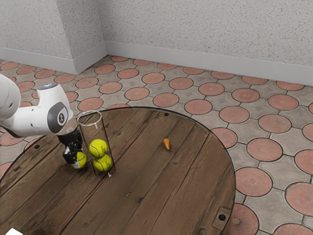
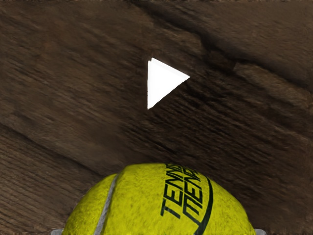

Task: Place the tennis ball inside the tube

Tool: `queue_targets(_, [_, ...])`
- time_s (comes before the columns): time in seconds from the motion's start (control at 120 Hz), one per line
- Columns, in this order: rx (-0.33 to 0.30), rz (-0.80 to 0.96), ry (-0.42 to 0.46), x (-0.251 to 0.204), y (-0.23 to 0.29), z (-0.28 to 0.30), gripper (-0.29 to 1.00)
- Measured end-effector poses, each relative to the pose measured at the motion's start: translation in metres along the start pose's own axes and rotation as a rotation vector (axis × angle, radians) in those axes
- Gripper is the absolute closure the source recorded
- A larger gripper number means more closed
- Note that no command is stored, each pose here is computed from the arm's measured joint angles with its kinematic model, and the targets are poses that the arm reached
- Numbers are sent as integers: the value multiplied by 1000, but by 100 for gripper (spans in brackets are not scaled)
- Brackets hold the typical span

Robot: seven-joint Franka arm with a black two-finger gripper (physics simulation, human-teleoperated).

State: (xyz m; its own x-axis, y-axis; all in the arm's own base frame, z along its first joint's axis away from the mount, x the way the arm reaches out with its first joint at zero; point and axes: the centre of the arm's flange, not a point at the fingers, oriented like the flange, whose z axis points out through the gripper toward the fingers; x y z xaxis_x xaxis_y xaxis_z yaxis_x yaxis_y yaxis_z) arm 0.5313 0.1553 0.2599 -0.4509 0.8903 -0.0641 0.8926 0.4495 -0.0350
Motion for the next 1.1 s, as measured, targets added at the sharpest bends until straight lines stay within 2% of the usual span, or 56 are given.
queue_targets(0.092, [-14,-7,-6,-1,1,-9,32])
queue_targets(0.283, [-47,1,-61,-7,-10,-89,40])
queue_targets(0.633, [-91,61,-80,-6,-36,-221,44])
queue_targets(0.767, [-76,79,-67,-12,-37,-248,44])
queue_targets(0.892, [-58,127,-57,-38,-42,-270,43])
queue_targets(1.1, [2,185,-29,-79,-33,-263,43])
